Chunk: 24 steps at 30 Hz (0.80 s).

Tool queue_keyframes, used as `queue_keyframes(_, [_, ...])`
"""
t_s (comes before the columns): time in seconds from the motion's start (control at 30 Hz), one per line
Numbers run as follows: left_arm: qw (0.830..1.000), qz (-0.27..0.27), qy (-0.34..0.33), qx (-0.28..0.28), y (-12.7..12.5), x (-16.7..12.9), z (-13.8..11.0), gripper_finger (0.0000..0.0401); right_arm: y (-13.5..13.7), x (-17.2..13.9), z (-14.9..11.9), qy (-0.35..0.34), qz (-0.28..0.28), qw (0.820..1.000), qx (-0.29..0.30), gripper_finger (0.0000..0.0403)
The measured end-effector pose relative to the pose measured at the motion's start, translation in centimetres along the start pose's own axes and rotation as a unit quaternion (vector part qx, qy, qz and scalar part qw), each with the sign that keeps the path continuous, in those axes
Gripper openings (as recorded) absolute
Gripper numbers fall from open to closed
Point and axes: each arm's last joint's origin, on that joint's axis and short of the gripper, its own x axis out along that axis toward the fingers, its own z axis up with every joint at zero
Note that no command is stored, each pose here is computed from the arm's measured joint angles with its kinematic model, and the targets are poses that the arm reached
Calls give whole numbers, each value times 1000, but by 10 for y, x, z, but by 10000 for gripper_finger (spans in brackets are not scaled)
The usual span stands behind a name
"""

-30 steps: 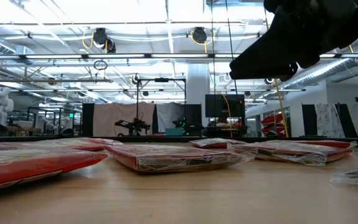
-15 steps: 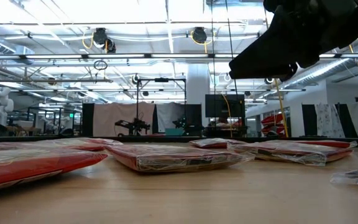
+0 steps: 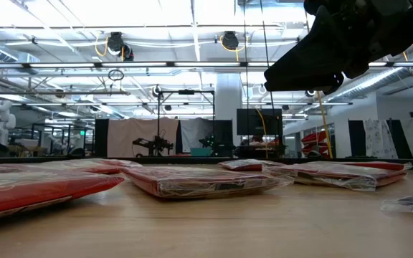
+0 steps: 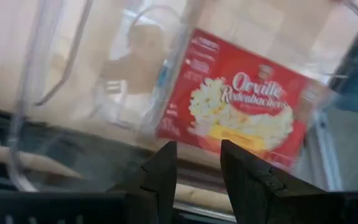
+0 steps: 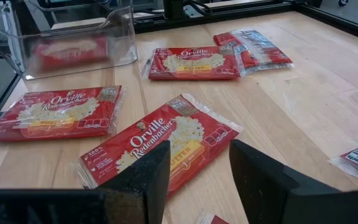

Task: Sort popcorn bags into baskets
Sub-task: Put the popcorn bag into the transparent bin, then adjust the transparent bin

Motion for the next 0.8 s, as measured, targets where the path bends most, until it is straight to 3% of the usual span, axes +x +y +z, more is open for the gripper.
queue_keyframes(0.2, [998, 53, -12, 13, 12, -1, 12, 129, -1, 1, 0, -1, -5, 1000, -17, 160])
queue_keyframes(0.3, [996, 75, -39, 21, 16, -2, 19, 129, -5, 2, 0, -6, -37, 999, -25, 160])
queue_keyframes(0.43, [989, 97, -97, 47, 19, -3, 27, 129, -11, 4, 1, -7, -69, 996, -51, 160])
queue_keyframes(0.57, [972, 133, -182, 65, 23, -6, 40, 129, -21, 12, 7, -2, -91, 994, -62, 160])
queue_keyframes(0.7, [950, 163, -260, 55, 25, -9, 49, 129, -29, 23, 20, 53, -109, 990, -77, 160])
queue_keyframes(0.8, [944, 169, -279, 42, 27, -10, 53, 129, -39, 29, 29, 115, -132, 980, -93, 160])
